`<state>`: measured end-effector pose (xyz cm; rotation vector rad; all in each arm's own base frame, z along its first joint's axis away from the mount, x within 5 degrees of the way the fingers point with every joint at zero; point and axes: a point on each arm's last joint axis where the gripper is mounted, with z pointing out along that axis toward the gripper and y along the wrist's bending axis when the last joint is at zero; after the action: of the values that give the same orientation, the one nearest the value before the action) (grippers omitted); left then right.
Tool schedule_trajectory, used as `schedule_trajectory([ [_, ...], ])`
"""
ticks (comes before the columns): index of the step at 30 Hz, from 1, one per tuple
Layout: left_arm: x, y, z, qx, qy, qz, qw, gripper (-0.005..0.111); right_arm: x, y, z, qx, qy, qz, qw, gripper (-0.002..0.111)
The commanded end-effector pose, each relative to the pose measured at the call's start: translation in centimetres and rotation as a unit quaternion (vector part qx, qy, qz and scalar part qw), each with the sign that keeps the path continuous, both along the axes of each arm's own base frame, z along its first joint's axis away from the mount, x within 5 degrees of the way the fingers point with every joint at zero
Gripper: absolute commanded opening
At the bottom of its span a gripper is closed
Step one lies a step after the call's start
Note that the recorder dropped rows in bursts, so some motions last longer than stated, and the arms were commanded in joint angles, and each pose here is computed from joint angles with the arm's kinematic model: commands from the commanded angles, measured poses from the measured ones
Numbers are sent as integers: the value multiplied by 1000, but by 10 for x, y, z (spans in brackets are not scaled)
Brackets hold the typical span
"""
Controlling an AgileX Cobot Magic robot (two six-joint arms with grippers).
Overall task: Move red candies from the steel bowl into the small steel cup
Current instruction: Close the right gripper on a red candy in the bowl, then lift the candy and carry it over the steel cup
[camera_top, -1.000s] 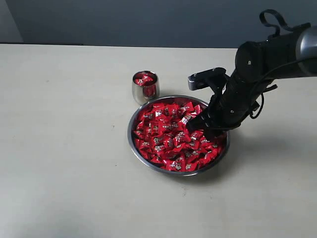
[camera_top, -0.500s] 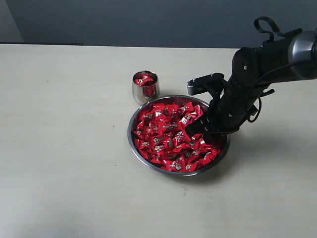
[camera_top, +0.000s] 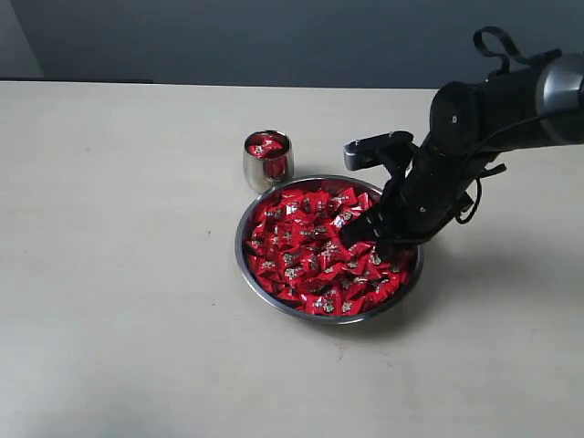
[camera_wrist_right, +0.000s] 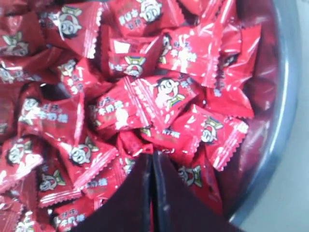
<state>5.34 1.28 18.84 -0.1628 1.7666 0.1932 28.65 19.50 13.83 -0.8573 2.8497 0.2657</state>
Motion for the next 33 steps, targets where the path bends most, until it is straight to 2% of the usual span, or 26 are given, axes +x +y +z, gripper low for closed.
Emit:
schedule_trajectory([
  [1,0,0,-1,2,-1,-2,1000,0,2,-2,20,11,-33,9,999,-1],
  [18,0,0,-1,2,-1,-2,1000,0,23,10,71,25,-76,26,996,-1],
  [33,0,0,-1,2,-1,-2,1000,0,49,28,98,54,-111,25,992,-1],
])
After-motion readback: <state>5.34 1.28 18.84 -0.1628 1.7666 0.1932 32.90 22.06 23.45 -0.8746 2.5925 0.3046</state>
